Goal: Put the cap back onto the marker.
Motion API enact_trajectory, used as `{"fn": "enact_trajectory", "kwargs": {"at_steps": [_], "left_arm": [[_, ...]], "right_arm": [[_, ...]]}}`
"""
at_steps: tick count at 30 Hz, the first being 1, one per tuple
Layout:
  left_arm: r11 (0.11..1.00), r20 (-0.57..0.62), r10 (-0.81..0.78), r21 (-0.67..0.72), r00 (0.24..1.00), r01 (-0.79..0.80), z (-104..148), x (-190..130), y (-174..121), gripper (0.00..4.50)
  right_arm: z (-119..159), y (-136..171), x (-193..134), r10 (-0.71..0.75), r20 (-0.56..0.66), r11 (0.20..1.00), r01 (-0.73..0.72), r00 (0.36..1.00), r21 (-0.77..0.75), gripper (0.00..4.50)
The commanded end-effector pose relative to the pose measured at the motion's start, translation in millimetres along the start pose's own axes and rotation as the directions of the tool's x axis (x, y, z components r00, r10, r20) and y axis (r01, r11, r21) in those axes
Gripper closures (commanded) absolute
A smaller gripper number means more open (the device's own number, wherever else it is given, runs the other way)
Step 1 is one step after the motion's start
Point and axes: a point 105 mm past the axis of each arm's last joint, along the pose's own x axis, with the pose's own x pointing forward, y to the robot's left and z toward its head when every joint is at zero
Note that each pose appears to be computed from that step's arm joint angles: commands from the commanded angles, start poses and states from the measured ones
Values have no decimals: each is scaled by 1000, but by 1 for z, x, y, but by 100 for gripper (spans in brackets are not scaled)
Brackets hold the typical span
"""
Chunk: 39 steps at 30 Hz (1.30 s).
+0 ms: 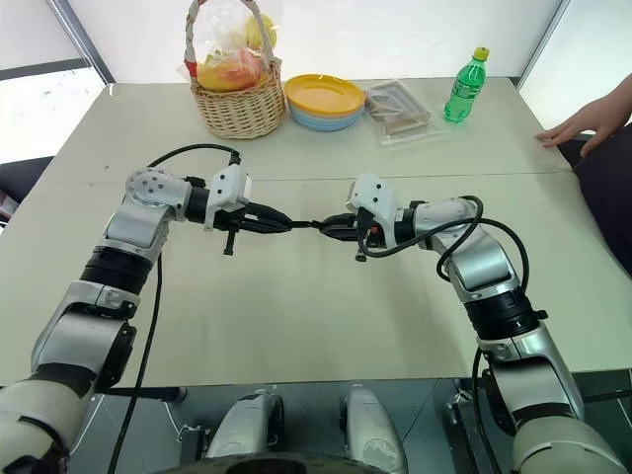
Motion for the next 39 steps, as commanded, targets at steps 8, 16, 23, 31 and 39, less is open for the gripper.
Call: {"fn": "enact_trajectory", "kwargs": {"at_steps": [8,16,23,31,39], "left_arm": [[981,14,-98,167,995,94,25,12,4,450],[972,43,-79,226,996,68,33,23,11,450],[974,79,-59,223,995,40,36,27,13,450],[983,71,-79,174,994,66,33,22,10,450],[985,24,-29,172,999,24,20,12,15,450]], "right_arm": [[21,-4,2,116,-28,975,-119,993,-189,443],[43,-21,13,114,-23,952,-116,993,-284,443],[51,-19,33,124,13,962,-117,992,-248,443],[51,-13,33,123,1,946,-117,992,-301,443],[11,-25,11,60,-168,963,-101,984,-248,273]]}}
